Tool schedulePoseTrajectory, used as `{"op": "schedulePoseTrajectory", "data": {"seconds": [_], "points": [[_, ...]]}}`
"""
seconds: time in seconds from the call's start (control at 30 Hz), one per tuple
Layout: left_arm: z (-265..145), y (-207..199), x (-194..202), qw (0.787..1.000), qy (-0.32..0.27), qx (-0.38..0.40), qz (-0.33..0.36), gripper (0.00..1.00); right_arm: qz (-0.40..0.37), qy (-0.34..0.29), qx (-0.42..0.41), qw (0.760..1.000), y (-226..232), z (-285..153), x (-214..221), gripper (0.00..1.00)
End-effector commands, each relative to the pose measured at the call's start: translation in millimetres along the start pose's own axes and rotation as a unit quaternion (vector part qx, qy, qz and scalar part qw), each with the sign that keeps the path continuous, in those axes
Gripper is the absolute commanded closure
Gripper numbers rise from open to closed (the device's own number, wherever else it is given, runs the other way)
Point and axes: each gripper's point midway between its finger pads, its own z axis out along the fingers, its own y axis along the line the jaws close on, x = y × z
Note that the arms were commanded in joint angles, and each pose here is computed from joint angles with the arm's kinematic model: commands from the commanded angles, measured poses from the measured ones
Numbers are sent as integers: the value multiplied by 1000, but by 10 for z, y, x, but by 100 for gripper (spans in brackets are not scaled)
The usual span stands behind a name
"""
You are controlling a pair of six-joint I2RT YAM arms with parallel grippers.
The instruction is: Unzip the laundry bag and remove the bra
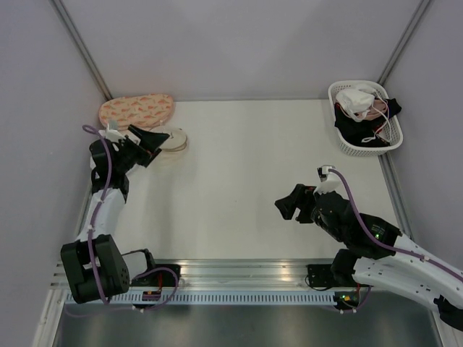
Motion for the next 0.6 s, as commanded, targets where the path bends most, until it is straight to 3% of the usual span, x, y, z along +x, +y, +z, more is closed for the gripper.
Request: {"op": "schedulePoseTrajectory", "data": {"seconds": [0.0,0.03,0.07,0.37,0.57], "points": [[-284,1,738,990,133,41,-14,1,-10,2,-35,999,148,-37,-35,15],[-396,-115,809,989,136,60,0,0,-11,1,-39,999,161,-46,-42,13],[-502,-93,990,985,160,70,-9,0,-14,1,-43,999,173,-59,-50,3],[-1255,-583,1465,968,190,163,29,0,-19,-9,-50,999,208,-145,-149,2],[-1407,-686,1635,958,209,191,42,0,-14,-10,-54,998,244,-166,-178,2]]}}
